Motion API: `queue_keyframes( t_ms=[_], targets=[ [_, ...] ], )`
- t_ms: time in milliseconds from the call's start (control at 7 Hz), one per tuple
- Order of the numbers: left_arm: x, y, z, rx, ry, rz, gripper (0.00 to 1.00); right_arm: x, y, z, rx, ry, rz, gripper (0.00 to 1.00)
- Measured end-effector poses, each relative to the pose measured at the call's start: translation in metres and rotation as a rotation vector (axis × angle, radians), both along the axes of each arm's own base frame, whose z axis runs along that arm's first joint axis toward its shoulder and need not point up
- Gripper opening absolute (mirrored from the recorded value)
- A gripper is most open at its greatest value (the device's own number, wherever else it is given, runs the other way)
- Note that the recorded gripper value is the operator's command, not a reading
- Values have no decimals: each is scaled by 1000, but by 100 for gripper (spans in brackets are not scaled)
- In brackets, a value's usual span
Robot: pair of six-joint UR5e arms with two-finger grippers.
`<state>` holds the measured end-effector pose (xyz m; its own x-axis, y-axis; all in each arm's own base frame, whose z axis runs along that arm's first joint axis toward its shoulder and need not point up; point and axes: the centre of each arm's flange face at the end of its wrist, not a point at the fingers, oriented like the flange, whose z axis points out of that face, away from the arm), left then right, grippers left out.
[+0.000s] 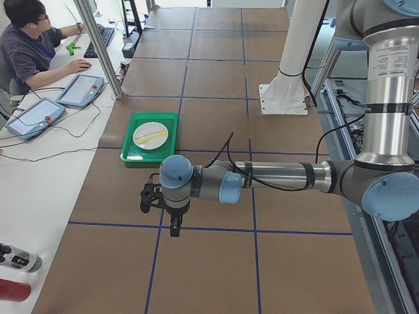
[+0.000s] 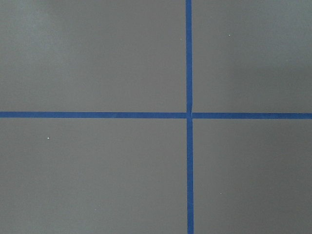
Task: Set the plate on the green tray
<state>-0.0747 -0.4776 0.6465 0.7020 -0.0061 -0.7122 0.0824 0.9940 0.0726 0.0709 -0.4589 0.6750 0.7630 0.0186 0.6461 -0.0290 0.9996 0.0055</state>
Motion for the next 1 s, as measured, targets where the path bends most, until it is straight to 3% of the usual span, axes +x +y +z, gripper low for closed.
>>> queue_keyframes(
  t_ms=[1000],
  targets=[
    [0,10,7,-14,2,3,100,0,0,0,-1,0,0,100]
  ],
)
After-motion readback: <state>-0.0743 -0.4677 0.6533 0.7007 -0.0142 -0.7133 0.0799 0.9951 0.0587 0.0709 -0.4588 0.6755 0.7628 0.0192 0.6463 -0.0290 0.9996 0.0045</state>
